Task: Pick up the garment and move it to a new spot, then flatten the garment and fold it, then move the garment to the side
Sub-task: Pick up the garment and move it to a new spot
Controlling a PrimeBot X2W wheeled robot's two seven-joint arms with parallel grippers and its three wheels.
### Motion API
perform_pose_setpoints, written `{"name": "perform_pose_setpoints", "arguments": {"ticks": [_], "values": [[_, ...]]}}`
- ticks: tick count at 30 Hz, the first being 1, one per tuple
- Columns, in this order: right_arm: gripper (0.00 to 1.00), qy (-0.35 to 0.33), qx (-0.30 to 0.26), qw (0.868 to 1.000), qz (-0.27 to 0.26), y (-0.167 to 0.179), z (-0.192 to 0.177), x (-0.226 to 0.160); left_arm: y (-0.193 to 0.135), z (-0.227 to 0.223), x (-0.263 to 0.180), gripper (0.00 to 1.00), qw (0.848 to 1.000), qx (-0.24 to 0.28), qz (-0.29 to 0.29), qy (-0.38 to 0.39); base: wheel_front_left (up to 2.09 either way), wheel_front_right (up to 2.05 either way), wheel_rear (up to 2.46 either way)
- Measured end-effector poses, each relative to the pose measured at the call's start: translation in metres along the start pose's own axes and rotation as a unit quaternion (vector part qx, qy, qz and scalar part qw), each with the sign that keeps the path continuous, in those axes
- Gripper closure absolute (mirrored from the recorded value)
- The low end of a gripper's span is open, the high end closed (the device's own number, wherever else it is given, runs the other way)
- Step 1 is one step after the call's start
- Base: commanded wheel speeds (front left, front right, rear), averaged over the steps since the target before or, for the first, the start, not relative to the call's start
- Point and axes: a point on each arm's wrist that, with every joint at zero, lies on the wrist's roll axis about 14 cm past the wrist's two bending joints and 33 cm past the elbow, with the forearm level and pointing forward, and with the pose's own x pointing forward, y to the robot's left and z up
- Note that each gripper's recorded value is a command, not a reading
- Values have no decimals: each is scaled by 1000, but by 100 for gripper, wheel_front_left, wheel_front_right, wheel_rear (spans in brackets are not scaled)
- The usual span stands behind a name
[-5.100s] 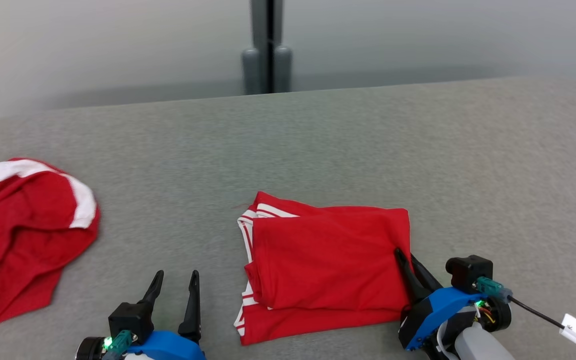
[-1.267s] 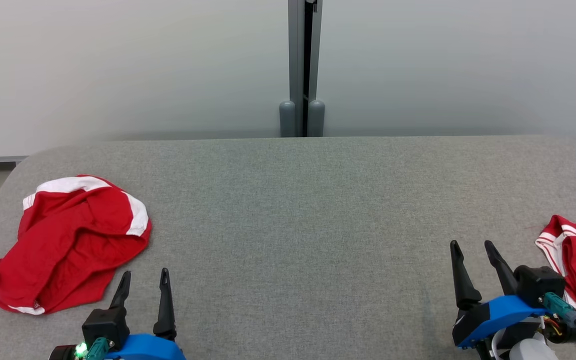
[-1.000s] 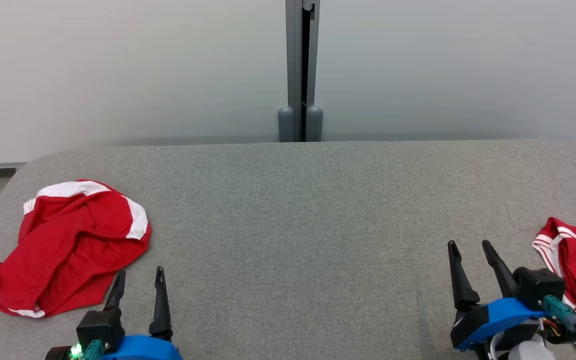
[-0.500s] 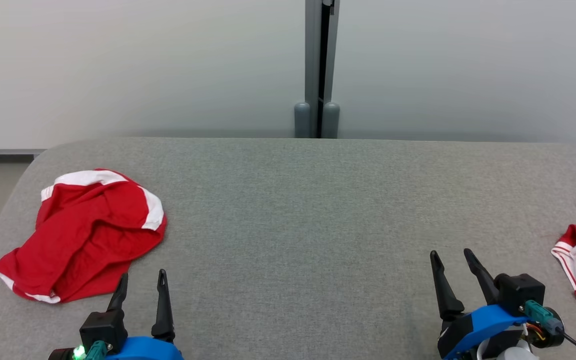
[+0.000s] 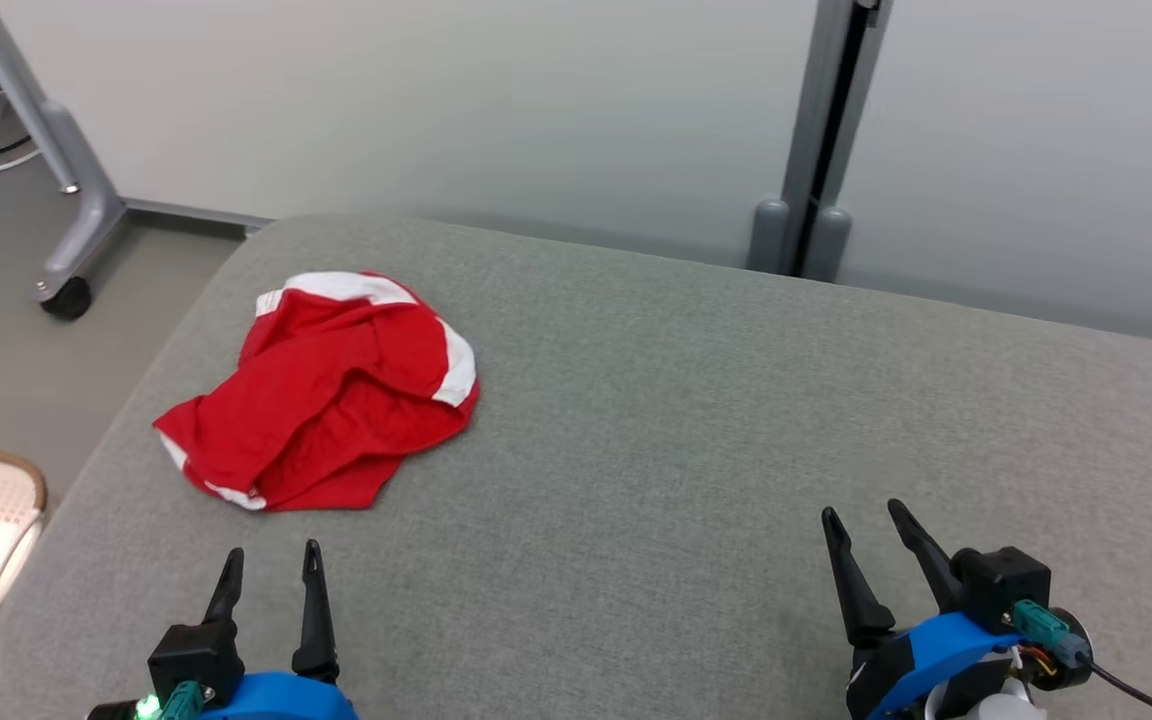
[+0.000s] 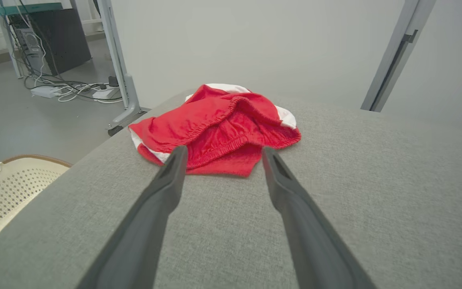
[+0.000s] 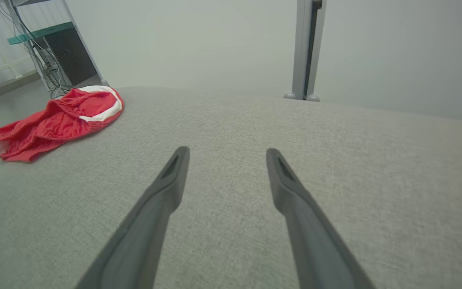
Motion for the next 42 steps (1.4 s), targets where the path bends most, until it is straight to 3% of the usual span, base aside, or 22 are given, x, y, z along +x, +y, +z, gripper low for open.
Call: {"name": "perform_pose_setpoints", "arguments": {"ticks": [16,22,29,42], "values": [[0,32,-3,991,132,88,-21,38,88,-12,-57,0,988,-18,151,11,0,0,0],[0,37,-2,988,149,99,-25,42,98,-18,-66,0,984,-22,175,21,0,0,0],[0,39,-3,989,143,93,-28,44,94,-24,-59,0,985,-24,166,35,0,0,0],[0,53,-5,994,93,43,-54,59,69,-20,42,0,993,4,101,65,0,0,0]]}}
